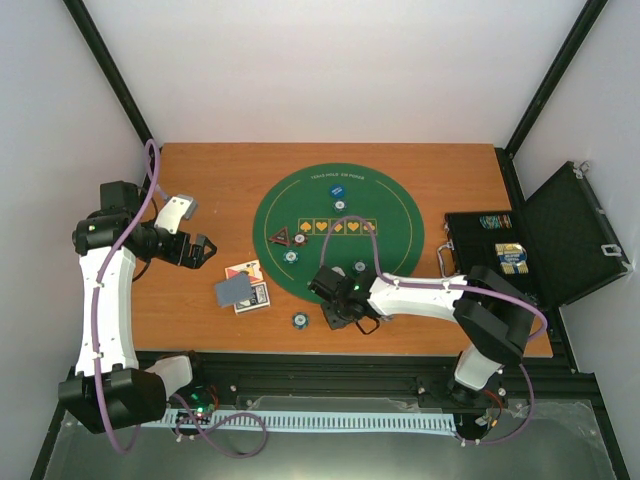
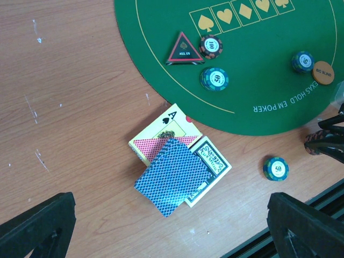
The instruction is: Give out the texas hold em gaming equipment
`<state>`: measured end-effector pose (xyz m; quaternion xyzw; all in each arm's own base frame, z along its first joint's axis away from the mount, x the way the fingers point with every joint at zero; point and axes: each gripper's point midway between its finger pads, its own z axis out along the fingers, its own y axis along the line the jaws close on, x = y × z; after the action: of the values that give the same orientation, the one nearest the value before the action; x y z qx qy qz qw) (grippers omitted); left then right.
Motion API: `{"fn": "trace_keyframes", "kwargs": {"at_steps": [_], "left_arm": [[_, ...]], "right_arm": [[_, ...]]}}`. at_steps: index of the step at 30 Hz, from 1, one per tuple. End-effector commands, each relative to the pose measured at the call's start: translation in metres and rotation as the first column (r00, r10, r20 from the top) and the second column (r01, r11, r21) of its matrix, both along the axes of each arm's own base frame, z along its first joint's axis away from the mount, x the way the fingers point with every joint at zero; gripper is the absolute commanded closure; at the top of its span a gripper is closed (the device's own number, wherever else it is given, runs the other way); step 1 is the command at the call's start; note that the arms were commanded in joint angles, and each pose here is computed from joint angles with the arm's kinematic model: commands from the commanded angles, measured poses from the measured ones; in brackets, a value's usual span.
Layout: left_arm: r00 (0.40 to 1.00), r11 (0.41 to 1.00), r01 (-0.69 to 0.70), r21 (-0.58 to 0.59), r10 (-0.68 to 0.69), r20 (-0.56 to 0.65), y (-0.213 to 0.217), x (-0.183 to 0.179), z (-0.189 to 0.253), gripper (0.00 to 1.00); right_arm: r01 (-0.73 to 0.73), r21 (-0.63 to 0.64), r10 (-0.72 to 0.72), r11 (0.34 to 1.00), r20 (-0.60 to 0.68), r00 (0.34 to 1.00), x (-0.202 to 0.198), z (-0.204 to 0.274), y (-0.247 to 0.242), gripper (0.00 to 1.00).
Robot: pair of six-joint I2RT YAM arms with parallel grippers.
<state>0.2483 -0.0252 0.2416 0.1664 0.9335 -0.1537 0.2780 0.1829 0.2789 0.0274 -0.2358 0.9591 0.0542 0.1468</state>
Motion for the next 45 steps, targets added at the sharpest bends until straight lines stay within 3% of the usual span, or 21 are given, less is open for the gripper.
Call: {"fn": "trace_keyframes", "kwargs": {"at_steps": [1, 20, 25, 32, 39, 45], "left_arm": [[1.0, 1.0, -0.001, 0.007, 0.001, 0.023, 0.002, 0.001, 0.009, 0.0], [1.0, 1.0, 0.007, 0.009, -0.007, 0.018, 0.001, -0.001, 0.005, 0.0], [1.0, 1.0, 0.006, 0.009, -0.007, 0.018, 0.001, -0.002, 0.006, 0.0], [1.0, 1.0, 0.006, 0.009, -0.006, 0.014, 0.001, -0.002, 0.006, 0.0], [1.0, 1.0, 0.012, 0.006, -0.012, 0.009, 0.001, 0.001, 0.005, 0.0], [1.0, 1.0, 0.012, 0.002, -0.012, 0.001, 0.002, 0.007, 0.0, 0.0]], "right_arm": [[-0.003, 0.005, 0.003, 1.0, 0.022, 1.0, 0.001, 0.005, 0.002, 0.67], [-0.022, 0.047, 0.018, 0.999, 0.078, 0.997, 0.016, 0.054, 0.014, 0.7], [0.027, 0.054, -0.035, 0.998, 0.143, 0.989, 0.073, 0.087, 0.01, 0.71], [0.134, 0.068, -0.145, 0.989, 0.196, 0.97, 0.19, 0.11, -0.013, 0.71], [0.226, 0.052, -0.232, 0.973, 0.169, 0.958, 0.285, 0.077, -0.031, 0.71], [0.275, 0.048, -0.279, 0.96, 0.136, 0.951, 0.333, 0.04, -0.042, 0.71]]}}
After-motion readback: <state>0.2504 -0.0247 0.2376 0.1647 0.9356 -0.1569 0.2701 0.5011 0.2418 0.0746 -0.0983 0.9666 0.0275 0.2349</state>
